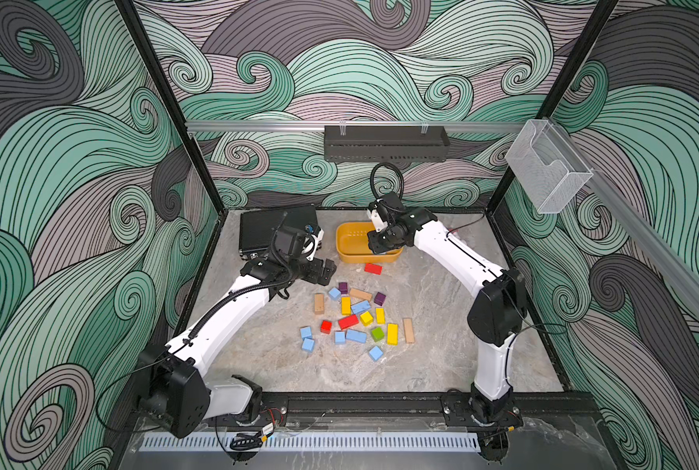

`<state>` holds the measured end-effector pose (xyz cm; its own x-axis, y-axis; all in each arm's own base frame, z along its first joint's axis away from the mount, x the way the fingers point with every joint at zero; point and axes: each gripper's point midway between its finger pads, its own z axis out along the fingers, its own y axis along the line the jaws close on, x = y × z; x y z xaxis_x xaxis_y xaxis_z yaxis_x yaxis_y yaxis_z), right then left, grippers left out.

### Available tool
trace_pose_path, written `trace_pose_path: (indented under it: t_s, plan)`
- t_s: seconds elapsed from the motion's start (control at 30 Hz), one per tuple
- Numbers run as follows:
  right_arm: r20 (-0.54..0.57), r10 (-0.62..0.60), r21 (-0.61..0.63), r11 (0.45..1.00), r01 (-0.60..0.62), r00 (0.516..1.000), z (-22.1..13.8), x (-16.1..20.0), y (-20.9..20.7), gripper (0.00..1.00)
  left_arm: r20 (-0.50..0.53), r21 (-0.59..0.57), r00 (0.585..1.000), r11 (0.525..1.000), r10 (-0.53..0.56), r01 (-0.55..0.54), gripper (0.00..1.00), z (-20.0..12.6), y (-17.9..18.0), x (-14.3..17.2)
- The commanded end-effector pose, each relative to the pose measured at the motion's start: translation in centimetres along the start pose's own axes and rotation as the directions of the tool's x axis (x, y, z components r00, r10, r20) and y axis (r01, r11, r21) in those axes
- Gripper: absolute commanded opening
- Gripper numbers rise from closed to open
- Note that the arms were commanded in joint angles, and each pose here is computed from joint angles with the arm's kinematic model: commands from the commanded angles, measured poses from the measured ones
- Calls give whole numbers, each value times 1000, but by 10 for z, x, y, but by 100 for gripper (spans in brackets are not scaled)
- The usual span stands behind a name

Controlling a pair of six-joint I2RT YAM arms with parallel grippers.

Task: Pick out the blue building blocks
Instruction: Place the building block in the storage box.

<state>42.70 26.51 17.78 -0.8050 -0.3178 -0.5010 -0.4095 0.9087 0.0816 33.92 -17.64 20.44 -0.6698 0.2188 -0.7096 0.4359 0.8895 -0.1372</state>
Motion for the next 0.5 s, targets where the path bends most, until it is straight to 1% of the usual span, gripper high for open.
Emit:
trace_pose_path:
  t_s: [0.0,0.13,0.17,0.2,0.47]
  plan:
    - [-12,3,16,1000,-3,1000,6,-7,-14,0,34,-1,999,1000,1,-1,99,4,3,-19]
    - [-31,4,42,999,-3,999,26,-14,-28,0,15,-7,1000,1000,-15,15,98,18,9,-21]
    - [-34,7,50,999,-6,999,31,-16,-33,0,-14,-11,1000,1000,-22,22,99,29,11,-16]
    - [-41,10,55,998,-8,999,36,-16,-36,0,-22,-13,999,1000,-24,23,99,33,12,-16]
    - [-58,42,79,996,-37,997,72,-26,-61,0,-76,-32,996,999,-46,44,99,57,19,-13]
